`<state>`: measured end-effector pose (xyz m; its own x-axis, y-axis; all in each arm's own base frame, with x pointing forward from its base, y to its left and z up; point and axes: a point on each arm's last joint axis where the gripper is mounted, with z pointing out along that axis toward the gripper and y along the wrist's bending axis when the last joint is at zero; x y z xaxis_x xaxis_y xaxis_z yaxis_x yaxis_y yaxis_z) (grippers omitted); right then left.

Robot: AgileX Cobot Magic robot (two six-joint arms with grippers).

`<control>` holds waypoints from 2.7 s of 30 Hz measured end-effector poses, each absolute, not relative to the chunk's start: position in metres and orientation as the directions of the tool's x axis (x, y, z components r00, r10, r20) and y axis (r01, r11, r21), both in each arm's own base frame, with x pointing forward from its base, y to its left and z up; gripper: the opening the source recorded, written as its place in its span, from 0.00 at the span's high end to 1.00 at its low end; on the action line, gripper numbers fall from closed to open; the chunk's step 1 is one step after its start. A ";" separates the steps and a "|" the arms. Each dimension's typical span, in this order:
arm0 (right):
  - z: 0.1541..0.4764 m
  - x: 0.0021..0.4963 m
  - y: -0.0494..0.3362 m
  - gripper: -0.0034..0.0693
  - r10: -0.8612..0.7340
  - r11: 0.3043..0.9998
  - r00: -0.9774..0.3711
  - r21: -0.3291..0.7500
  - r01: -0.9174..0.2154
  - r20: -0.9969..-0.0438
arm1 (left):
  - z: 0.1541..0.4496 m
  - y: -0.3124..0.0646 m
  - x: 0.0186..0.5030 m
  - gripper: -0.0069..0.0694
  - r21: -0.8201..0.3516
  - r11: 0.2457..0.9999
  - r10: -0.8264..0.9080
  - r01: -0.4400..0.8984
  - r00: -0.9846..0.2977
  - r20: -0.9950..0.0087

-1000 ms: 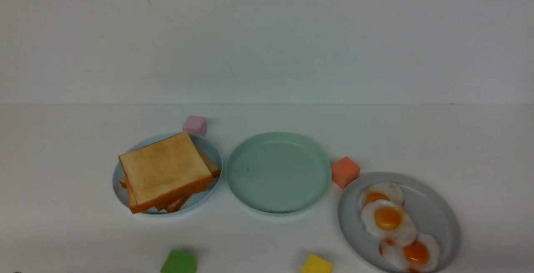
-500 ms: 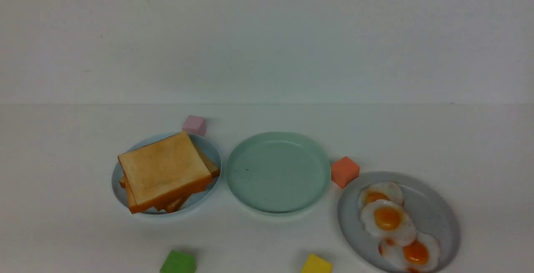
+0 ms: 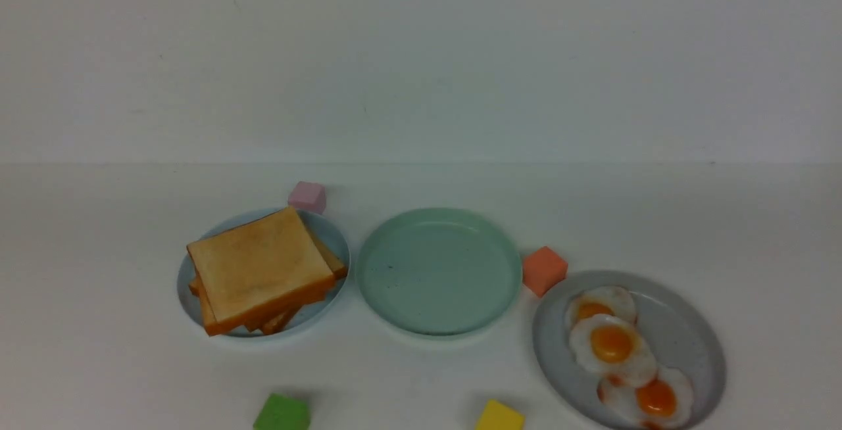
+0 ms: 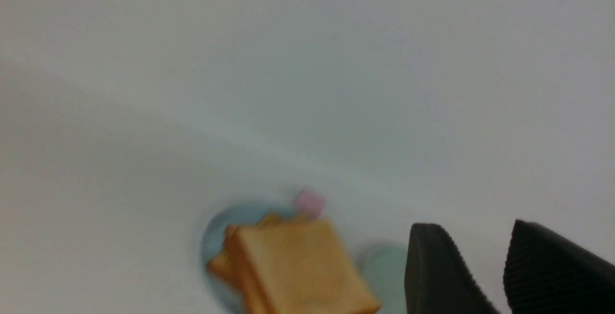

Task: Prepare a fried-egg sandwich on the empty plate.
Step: Use the left arm to grab a slice of bread

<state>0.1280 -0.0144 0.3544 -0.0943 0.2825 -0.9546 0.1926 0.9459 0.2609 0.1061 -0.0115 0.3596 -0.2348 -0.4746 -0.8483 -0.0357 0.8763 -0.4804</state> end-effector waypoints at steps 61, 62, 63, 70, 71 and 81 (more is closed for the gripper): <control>0.303 0.130 0.098 0.62 -0.109 0.793 -0.784 0.422 -0.439 -0.612 | 0.220 -0.046 0.345 0.60 -0.353 0.830 -0.533 -0.431 -0.797 -0.282; 0.303 0.130 0.098 0.62 -0.109 0.793 -0.784 0.422 -0.439 -0.612 | 0.221 -0.046 0.345 0.60 -0.354 0.830 -0.534 -0.430 -0.797 -0.283; 0.303 0.130 0.098 0.62 -0.109 0.793 -0.784 0.422 -0.439 -0.612 | 0.221 -0.046 0.345 0.60 -0.354 0.830 -0.534 -0.430 -0.797 -0.284; 0.303 0.130 0.098 0.62 -0.109 0.793 -0.784 0.422 -0.439 -0.612 | 0.220 -0.044 0.344 0.60 -0.329 0.845 -0.515 -0.422 -0.808 -0.286; 0.303 0.130 0.098 0.62 -0.109 0.793 -0.784 0.422 -0.439 -0.612 | 0.220 -0.044 0.344 0.60 -0.323 0.849 -0.510 -0.419 -0.810 -0.289; 0.303 0.130 0.097 0.62 -0.108 0.794 -0.782 0.420 -0.439 -0.614 | 0.209 -0.044 0.347 0.60 -0.304 0.851 -0.508 -0.428 -0.818 -0.269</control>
